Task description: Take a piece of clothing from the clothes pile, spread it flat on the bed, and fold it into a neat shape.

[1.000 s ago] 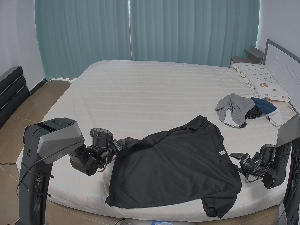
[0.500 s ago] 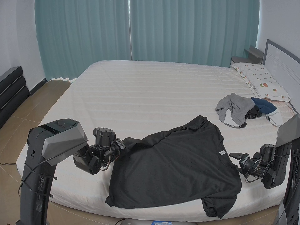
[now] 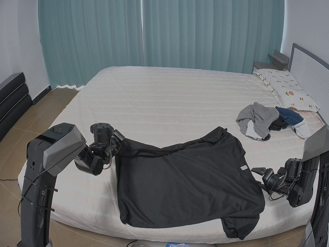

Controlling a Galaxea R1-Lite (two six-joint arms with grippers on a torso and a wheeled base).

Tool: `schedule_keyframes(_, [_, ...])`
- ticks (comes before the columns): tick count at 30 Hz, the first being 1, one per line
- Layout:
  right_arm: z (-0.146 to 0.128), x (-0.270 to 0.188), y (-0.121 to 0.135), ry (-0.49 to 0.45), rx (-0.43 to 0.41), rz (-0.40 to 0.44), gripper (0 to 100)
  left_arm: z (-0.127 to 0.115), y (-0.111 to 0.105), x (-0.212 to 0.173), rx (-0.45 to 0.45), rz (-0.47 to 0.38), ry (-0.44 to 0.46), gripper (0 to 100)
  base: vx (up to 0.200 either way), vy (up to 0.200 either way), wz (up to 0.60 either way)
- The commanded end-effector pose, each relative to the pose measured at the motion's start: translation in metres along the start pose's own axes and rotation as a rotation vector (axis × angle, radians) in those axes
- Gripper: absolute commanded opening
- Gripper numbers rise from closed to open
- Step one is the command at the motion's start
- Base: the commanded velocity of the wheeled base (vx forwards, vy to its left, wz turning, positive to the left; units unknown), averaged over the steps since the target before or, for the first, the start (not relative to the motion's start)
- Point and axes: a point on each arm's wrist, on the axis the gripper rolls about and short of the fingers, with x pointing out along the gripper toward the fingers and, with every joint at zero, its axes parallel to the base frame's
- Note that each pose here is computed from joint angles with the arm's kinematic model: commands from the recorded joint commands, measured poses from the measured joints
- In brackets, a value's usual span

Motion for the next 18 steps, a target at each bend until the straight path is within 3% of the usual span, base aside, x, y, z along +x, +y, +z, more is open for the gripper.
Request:
schedule_keyframes(1, [0.000,0.000,0.000,-0.006,-0.003,0.007,100,0.019,0.010,0.028,-0.031,-0.027,-0.090,0,0.000,0.000,0.00])
schedule_keyframes(7, [0.000,0.000,0.000,-0.004,-0.002,0.007,100,0.002,0.014,0.056,-0.017,-0.064,-0.119,0,0.000,0.000,0.00])
schedule_keyframes(11, [0.000,0.000,0.000,-0.004,-0.004,0.007,100,-0.004,0.025,0.057,0.026,0.002,-0.086,0,0.000,0.000,0.00])
schedule_keyframes(18, [-0.001,0.001,-0.001,-0.001,-0.002,0.002,100,0.000,0.025,0.055,0.024,0.024,-0.105,0,0.000,0.000,0.00])
